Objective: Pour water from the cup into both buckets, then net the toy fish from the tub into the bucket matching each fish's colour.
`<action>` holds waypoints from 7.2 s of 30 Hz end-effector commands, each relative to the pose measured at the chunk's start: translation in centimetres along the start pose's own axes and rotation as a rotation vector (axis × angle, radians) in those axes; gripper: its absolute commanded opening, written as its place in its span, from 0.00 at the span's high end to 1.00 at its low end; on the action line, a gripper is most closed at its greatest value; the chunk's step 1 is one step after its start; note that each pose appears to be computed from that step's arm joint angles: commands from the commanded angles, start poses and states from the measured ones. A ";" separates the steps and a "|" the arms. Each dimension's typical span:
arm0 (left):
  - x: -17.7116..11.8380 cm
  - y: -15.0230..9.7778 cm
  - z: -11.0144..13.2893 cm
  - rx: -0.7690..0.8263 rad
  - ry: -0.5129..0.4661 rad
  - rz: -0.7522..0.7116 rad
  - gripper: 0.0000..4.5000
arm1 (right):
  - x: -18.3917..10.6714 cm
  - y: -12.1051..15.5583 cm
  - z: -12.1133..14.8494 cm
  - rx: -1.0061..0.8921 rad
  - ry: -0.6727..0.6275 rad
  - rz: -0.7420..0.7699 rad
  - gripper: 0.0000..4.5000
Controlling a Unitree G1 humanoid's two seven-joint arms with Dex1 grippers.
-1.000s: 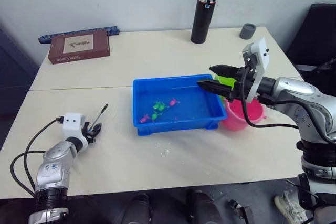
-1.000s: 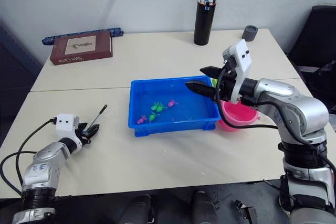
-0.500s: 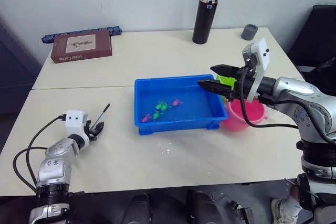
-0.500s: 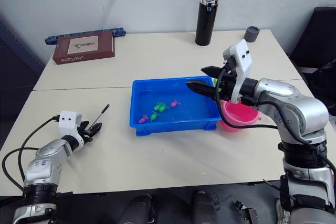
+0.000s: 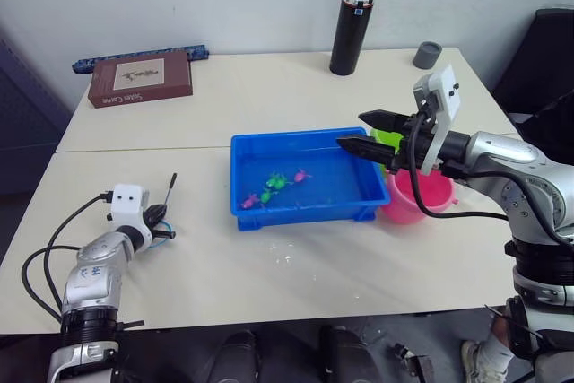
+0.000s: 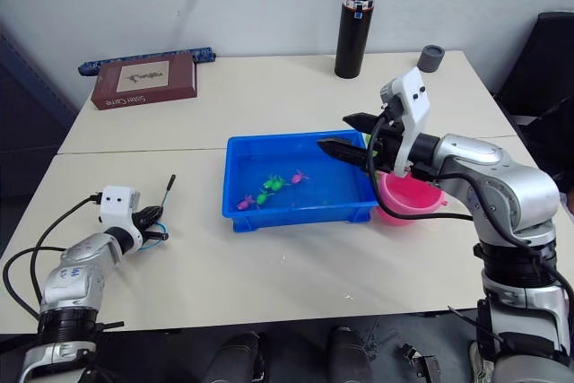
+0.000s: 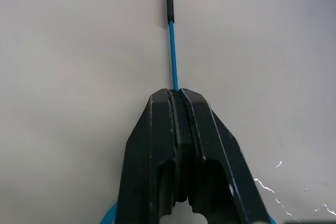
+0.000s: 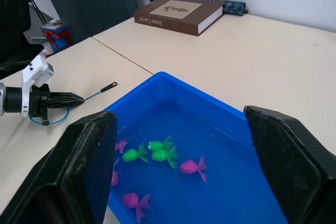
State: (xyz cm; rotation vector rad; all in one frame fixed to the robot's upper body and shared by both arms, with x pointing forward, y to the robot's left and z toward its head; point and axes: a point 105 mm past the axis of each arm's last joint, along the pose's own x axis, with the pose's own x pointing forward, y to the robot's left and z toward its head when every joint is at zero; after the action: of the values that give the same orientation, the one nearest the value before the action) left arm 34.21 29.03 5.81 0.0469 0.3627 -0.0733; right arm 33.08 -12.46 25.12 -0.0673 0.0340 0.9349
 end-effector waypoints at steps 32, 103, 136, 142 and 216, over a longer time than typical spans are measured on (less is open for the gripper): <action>-6.5 -18.5 16.1 0.440 -0.334 -1.032 0.99 | -1.6 1.2 2.5 -0.374 0.039 0.121 0.08; -7.8 -21.7 12.5 0.895 -0.468 -1.283 0.99 | -1.7 6.6 -3.9 -0.181 0.140 0.308 0.08; -7.5 -22.0 12.9 0.895 -0.490 -1.288 0.99 | -1.8 7.3 -4.3 -0.257 0.141 0.346 0.08; -7.5 -22.1 13.4 0.901 -0.501 -1.285 1.00 | -1.9 7.5 -4.6 -0.262 0.148 0.354 0.59; -7.6 -22.7 13.2 0.902 -0.504 -1.303 1.00 | -1.3 6.9 -3.3 -0.330 0.137 0.354 0.57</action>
State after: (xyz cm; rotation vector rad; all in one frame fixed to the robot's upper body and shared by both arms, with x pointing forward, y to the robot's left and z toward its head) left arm 30.08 6.35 19.13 0.6501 -0.1770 -1.5123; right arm 27.05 -9.52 20.87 -0.4156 0.0569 1.2764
